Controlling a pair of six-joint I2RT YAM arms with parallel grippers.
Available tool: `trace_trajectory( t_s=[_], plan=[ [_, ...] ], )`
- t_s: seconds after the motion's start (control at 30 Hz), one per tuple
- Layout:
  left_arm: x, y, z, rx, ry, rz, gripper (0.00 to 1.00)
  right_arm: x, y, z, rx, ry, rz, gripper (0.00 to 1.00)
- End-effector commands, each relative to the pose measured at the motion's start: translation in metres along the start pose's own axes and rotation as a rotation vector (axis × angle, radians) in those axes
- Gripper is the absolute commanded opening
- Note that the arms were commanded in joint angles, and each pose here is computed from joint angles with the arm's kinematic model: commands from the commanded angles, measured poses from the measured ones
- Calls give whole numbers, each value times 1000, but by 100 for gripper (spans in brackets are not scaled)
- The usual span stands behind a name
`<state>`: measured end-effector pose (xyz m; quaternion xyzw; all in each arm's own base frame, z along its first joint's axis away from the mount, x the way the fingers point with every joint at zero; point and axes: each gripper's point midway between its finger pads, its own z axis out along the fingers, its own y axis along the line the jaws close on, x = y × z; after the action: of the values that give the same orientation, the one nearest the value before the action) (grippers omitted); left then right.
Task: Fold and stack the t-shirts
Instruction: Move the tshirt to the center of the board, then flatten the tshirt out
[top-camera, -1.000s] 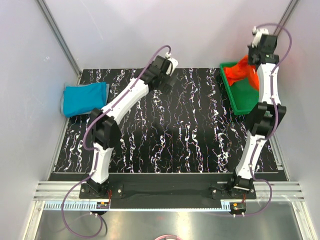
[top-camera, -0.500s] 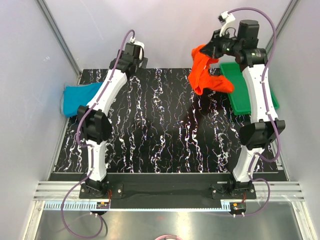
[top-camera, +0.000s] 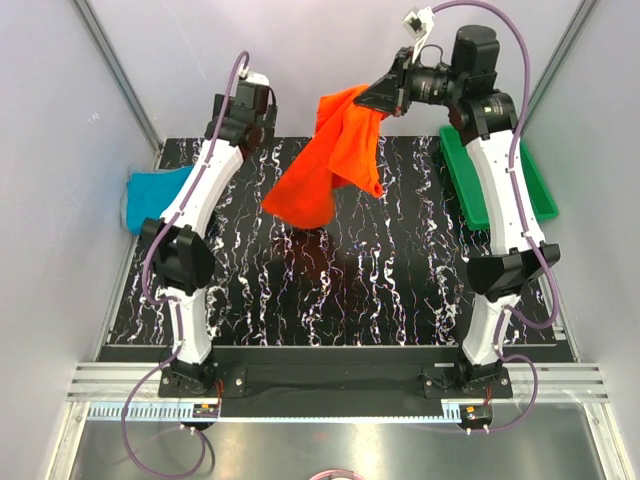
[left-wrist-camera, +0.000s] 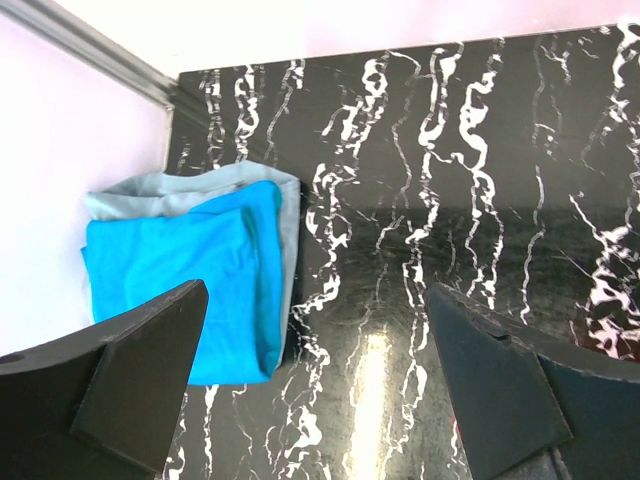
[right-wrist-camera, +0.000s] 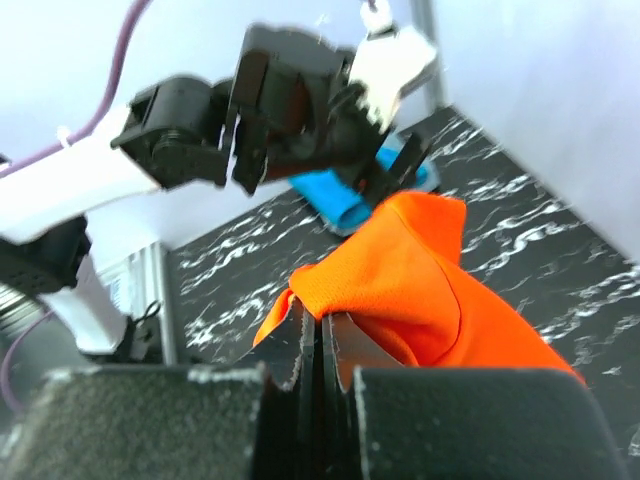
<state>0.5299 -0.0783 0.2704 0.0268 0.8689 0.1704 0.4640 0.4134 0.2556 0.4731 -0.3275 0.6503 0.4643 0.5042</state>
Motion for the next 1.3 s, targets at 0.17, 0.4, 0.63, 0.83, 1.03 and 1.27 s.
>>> trace_trajectory(
  t_s=[0.17, 0.4, 0.63, 0.83, 1.03, 1.27],
  plan=[
    [-19, 36, -24, -81, -76, -75, 99, 168, -78, 2, 172, 329, 162, 3],
    [-11, 39, -32, -72, -61, -57, 99, 290, -146, -29, 313, 585, 180, 37],
    [22, 8, -33, 93, 31, -11, 99, 281, -144, -52, 372, 587, 189, 81],
    [70, -43, -42, 319, 153, 56, 99, 212, -145, -53, 513, 426, 177, 90],
    [70, -67, -70, 351, 116, 107, 99, 218, -196, -89, 981, 324, 356, 100],
    [59, -69, -69, 315, 80, 135, 99, 295, -234, -109, 1031, 692, 270, 99]
  ],
)
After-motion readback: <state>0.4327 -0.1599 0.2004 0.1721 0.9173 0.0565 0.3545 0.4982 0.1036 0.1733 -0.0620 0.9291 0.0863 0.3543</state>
